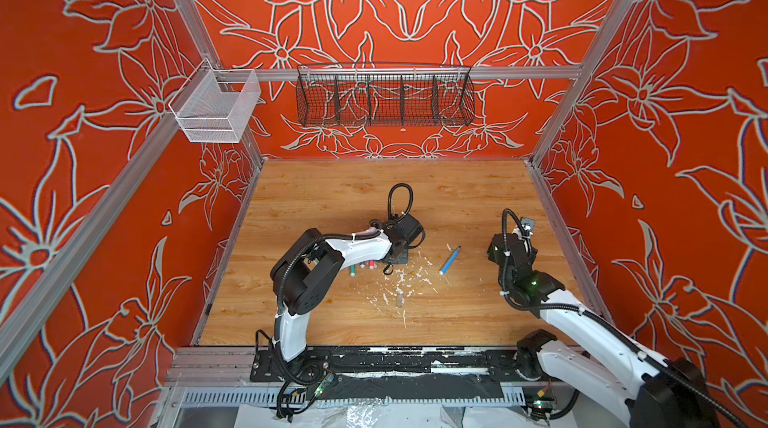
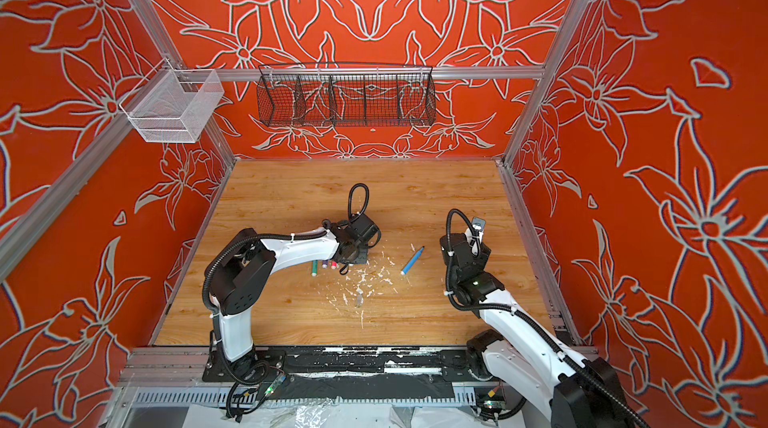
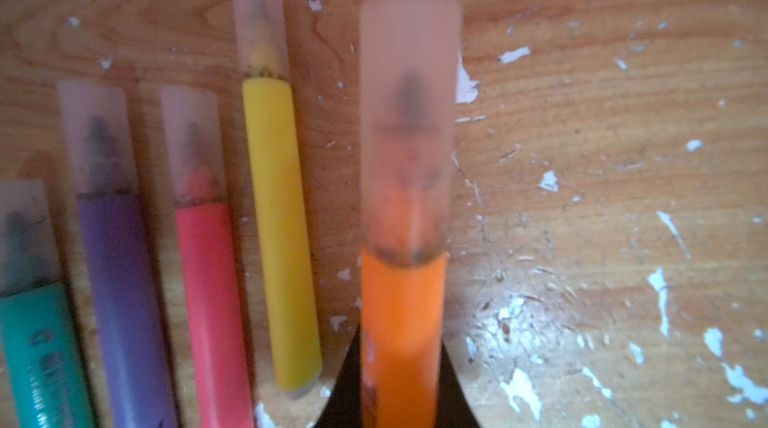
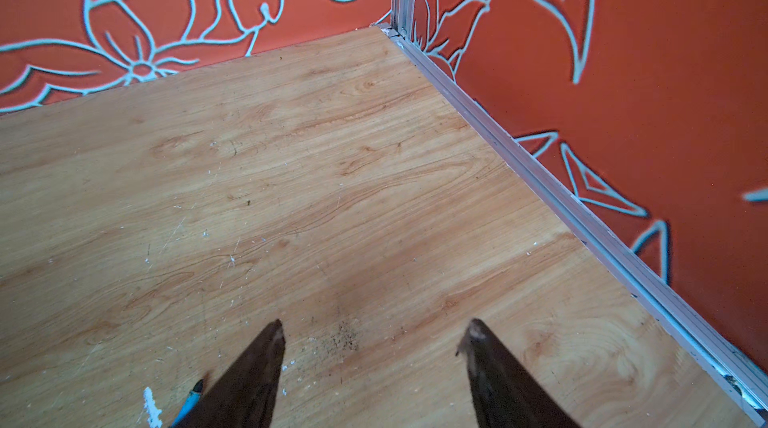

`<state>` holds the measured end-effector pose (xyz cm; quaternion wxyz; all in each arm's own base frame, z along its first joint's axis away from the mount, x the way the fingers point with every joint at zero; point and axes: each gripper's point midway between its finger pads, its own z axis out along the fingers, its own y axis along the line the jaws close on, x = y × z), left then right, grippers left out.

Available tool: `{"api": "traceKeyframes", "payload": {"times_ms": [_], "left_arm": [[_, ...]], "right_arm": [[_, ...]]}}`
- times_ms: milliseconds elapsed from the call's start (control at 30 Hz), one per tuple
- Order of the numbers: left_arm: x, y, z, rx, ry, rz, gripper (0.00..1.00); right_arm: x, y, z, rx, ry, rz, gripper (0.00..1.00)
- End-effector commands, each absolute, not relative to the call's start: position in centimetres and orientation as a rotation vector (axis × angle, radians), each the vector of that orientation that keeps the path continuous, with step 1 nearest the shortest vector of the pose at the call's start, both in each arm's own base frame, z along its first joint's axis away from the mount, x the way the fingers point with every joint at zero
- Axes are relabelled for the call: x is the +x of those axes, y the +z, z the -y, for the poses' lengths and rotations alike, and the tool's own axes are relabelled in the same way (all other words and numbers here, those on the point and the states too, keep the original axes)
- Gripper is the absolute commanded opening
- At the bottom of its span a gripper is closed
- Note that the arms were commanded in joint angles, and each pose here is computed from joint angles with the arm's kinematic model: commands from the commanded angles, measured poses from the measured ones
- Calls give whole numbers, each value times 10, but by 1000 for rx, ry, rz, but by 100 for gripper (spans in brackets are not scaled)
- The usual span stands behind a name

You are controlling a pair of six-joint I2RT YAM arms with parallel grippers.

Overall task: Insert the pens into the pen caps
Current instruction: 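Lay the capped orange highlighter down with the left gripper while the right arm retracts, then move the open left gripper over the blue marker and close on it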

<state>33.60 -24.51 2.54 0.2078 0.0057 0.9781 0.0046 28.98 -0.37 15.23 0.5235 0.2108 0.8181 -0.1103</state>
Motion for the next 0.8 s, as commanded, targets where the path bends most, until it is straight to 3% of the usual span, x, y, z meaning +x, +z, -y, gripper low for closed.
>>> {"api": "traceKeyframes", "payload": {"times_ms": [0, 267, 500, 767], "left_arm": [[335, 28, 240, -5, 58, -2724, 22], [337, 57, 261, 65, -16, -2666, 29], [326, 98, 317, 328, -125, -2520, 35], [305, 82, 379, 625, -261, -2510, 40]], "right_arm": [[290, 152, 6, 526, -262, -1948, 71], [289, 151, 7, 528, -254, -1952, 71], [287, 148, 13, 560, -235, -1954, 71], [289, 137, 24, 634, -174, -1995, 70]]}}
